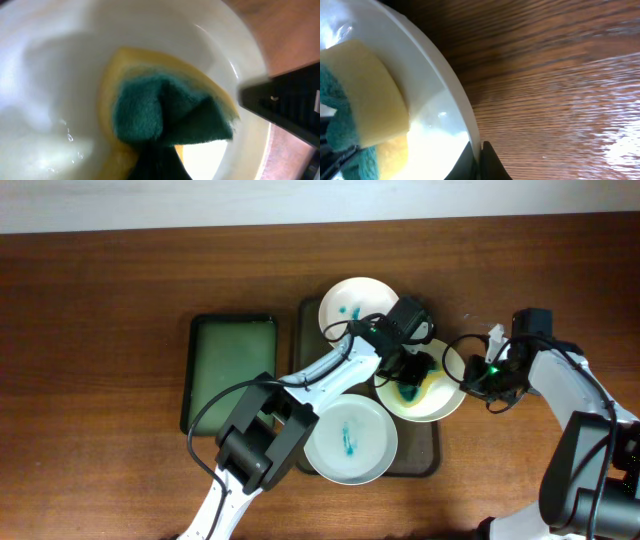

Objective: Clean dirty plates on tray and stack at the side
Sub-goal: 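Scrub the held plate's stain with the sponge in left gripper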

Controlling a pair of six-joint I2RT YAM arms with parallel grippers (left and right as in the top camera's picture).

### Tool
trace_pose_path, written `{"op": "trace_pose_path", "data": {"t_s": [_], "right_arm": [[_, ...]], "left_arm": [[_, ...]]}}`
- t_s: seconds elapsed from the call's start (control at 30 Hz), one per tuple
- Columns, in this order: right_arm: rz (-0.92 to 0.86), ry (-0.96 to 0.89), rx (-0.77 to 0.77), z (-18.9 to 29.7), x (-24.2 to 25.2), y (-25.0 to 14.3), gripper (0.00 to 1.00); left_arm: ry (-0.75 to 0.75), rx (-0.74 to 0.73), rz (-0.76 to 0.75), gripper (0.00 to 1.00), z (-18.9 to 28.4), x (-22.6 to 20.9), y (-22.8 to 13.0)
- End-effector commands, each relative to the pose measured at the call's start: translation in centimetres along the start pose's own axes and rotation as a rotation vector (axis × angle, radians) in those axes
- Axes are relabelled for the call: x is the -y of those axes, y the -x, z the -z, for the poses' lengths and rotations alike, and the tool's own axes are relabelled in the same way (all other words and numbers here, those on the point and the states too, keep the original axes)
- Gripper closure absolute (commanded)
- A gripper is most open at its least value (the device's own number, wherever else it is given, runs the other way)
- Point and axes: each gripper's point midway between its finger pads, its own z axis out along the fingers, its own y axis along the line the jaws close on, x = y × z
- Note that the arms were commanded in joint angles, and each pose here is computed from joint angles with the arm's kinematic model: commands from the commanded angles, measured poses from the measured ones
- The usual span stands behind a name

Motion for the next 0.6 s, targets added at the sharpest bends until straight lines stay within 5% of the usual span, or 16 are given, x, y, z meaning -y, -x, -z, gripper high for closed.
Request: {"op": "trace_pose_path", "data": {"t_s": [0.0,0.17,0.23,0.33,0.57], "right_arm": [[-0.002,0.025,0.000,0.1,-0.6,-0.2,0.96],[-0.002,0.025,0.000,0.1,-0.6,-0.2,0.96],[-0.001,0.025,0.001,0.1,-0.6,-0.2,0.96],[-0.001,0.025,0.001,0.1,-0.6,-0.2,0.96],[-0.001,0.026,0.000,0.1,-0.6,-0.2,0.96]], "left_arm": [[0.417,0.025,0.039,1.00,1.1,-9.0,0.3],[0.449,0.048,-0.012,1.00,1.5,-7.9,1.2],[0.299,0.009,-0.030,1.00,-0.1,-4.6,0.3],[-0.119,-0.089,-0.082,1.00,-2.2,4.4,-1.9],[-0.314,-0.127,-0.093,1.00,-2.2,8.3,-2.7]]}}
